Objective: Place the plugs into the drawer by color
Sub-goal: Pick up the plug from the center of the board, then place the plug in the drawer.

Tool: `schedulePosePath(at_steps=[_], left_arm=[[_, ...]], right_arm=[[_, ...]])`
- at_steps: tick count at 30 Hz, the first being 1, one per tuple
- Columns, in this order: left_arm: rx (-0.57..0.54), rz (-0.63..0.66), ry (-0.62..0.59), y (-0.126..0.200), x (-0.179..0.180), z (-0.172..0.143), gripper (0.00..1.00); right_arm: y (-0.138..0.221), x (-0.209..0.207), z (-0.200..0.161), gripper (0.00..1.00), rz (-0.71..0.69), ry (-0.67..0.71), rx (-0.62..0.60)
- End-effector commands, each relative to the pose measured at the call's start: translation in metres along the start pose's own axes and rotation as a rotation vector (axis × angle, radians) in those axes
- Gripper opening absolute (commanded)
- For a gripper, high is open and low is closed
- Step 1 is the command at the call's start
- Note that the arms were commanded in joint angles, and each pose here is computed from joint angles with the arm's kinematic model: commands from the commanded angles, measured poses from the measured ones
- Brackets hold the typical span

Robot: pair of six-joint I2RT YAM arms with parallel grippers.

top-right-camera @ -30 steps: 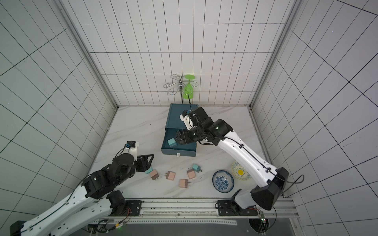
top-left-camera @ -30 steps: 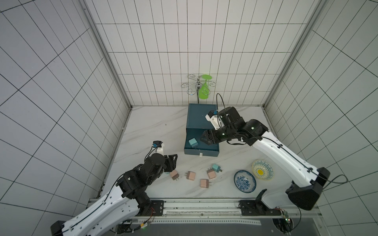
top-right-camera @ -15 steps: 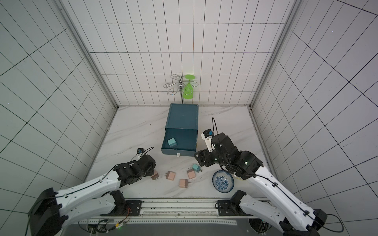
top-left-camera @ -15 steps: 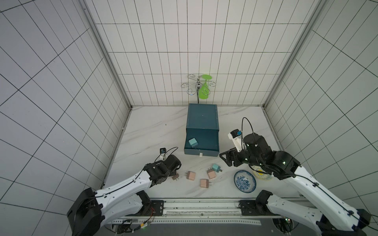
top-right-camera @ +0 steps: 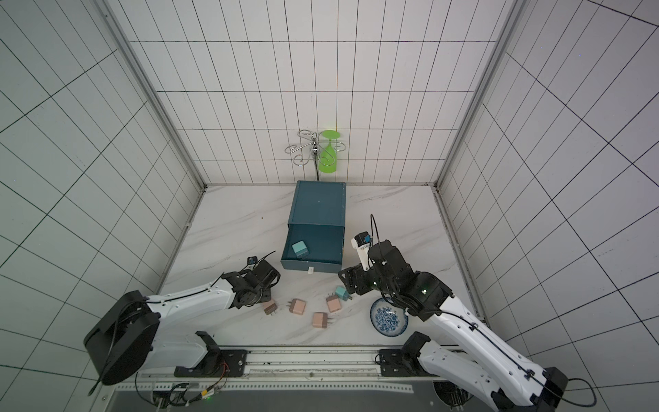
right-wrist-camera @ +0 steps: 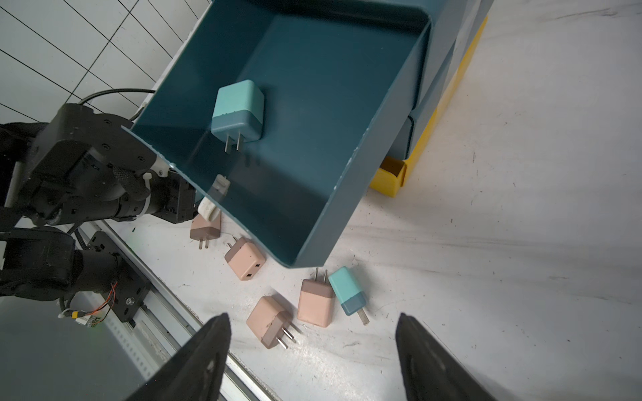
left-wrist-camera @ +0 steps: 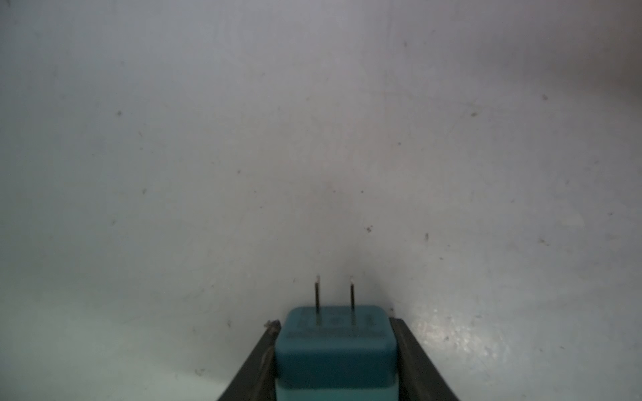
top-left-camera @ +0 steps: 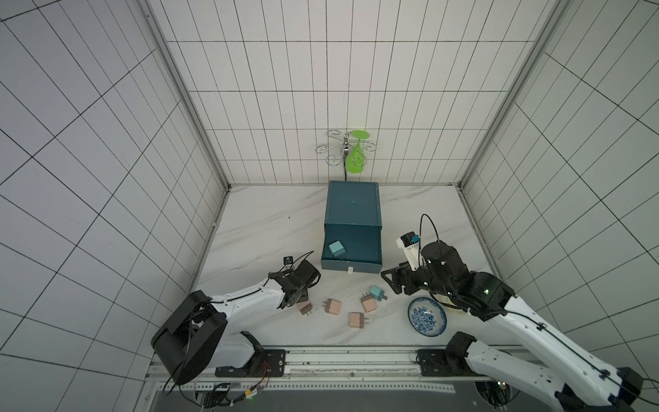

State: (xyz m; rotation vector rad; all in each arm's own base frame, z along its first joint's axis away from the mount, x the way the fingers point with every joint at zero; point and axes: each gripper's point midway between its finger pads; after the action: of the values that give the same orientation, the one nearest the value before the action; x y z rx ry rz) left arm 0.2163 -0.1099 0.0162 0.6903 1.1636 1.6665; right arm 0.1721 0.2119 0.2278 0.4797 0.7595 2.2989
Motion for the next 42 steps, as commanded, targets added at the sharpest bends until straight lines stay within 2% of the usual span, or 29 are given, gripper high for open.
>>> schedulePosePath(at_steps=[1, 6, 10, 13, 16, 18, 22, 26, 28, 30, 32, 35, 42], left_arm=[[0.025, -0.012, -0.011, -0.002, -0.003, -0.003, 0.36], [-0.005, -0.074, 0.011, 0.015, -0.004, 0.003, 0.25], [-0.043, -0.209, 0.030, 0.053, -0.012, 0.017, 0.16], [-0.059, -0.423, 0.043, 0.101, -0.031, 0.028, 0.10], [-0.026, -0.721, 0.022, 0.165, -0.057, 0.025, 0.09], [-0.016, -0.856, -0.003, 0.208, -0.061, 0.024, 0.09], [-0.018, -0.985, -0.043, 0.260, -0.065, 0.029, 0.09], [-0.057, -0.998, -0.090, 0.289, -0.082, 0.046, 0.07], [-0.102, -0.942, -0.134, 0.295, -0.098, 0.060, 0.05], [-0.142, -0.828, -0.191, 0.290, -0.120, 0.071, 0.02], [-0.129, -0.760, -0.246, 0.282, -0.144, 0.078, 0.00], [-0.096, -0.727, -0.326, 0.272, -0.183, 0.086, 0.00], [0.019, -0.514, -0.412, 0.221, -0.221, 0.083, 0.00]], right_arm=[[0.001, -0.007, -0.001, 0.79, -0.035, 0.014, -0.038], [0.005, -0.009, -0.007, 0.79, -0.041, 0.017, -0.060], [0.009, 0.009, -0.015, 0.79, 0.071, 0.054, -0.096], [0.015, 0.047, -0.018, 0.80, 0.301, 0.093, -0.145], [0.017, 0.074, -0.025, 0.80, 0.476, 0.111, -0.127], [0.014, 0.080, -0.027, 0.79, 0.505, 0.115, -0.107], [0.007, 0.074, -0.028, 0.78, 0.466, 0.110, -0.092], [0.007, 0.046, -0.027, 0.78, 0.296, 0.088, -0.143], [0.013, 0.025, -0.027, 0.80, 0.177, 0.062, -0.197], [0.025, 0.010, -0.030, 0.80, 0.102, 0.052, -0.245], [0.035, 0.000, -0.031, 0.80, 0.046, 0.032, -0.294], [0.044, -0.011, -0.033, 0.82, -0.006, 0.006, -0.349], [0.042, -0.013, -0.035, 0.83, -0.014, 0.005, -0.327]])
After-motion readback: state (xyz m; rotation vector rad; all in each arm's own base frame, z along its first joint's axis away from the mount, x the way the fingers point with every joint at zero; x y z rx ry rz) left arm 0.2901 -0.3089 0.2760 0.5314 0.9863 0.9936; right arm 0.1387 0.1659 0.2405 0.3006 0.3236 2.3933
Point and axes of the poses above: each gripper's point midway between its finger pads, its own y axis back along the fingers, its own x axis along the line the jaws close on, z = x × y, and after that the axes turned 12 degrees about y, right-handed
